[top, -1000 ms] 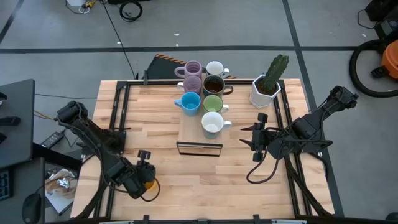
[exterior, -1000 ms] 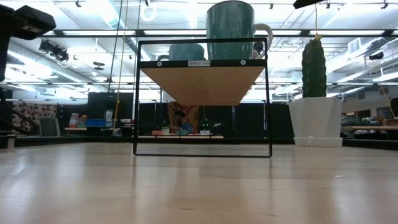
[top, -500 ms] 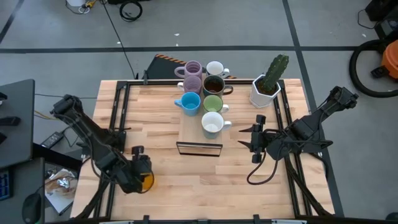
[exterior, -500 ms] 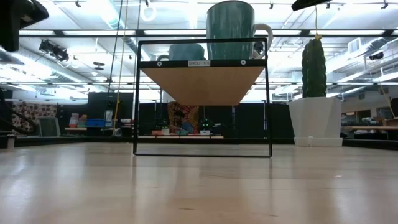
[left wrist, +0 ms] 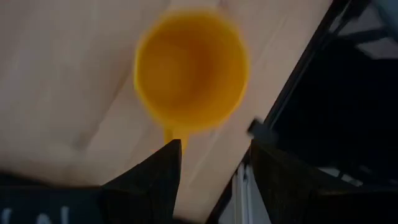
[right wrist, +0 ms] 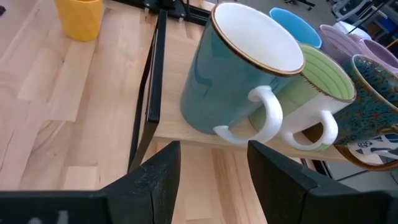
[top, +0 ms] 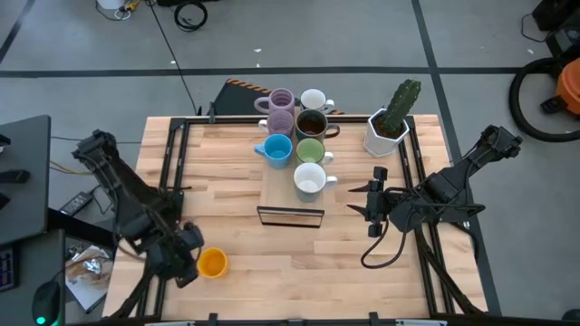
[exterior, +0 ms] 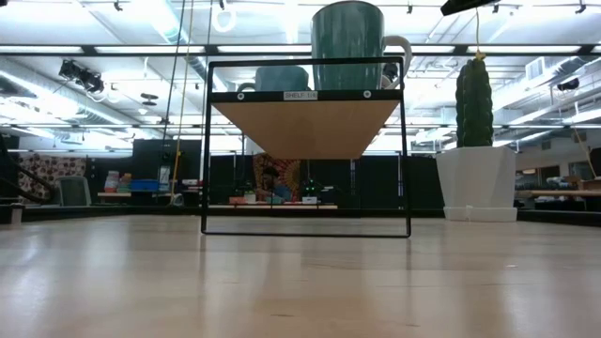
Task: Place coffee mugs
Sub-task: Put the yellow mug on the shelf
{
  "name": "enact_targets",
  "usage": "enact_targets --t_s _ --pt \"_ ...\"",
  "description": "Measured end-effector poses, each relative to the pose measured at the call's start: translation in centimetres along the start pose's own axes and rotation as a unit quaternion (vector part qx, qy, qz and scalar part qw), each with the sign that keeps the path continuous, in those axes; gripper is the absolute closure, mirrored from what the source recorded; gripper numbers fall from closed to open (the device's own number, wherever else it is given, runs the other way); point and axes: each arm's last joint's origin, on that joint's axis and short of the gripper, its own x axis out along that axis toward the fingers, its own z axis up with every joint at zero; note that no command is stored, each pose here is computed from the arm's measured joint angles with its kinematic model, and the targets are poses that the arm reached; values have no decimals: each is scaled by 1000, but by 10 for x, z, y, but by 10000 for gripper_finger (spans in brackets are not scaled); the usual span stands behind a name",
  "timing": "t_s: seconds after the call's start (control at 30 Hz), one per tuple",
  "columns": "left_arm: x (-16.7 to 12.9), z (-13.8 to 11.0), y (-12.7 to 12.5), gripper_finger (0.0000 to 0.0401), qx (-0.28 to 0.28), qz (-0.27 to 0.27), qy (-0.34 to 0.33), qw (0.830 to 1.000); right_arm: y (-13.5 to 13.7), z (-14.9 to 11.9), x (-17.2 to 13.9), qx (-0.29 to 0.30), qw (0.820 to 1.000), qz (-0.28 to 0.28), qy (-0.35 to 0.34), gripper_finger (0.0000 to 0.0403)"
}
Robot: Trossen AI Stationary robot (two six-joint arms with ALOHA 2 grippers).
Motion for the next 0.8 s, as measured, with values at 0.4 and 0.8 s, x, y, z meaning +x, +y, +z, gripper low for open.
enact_targets --t_s 0.4,0.8 --pt "5 -46 1 229 -60 29 14 998 0 0 0 -11 1000 1 0 211" --pt "42 -60 -11 230 -22 71 11 997 -5 1 6 1 1000 8 9 211"
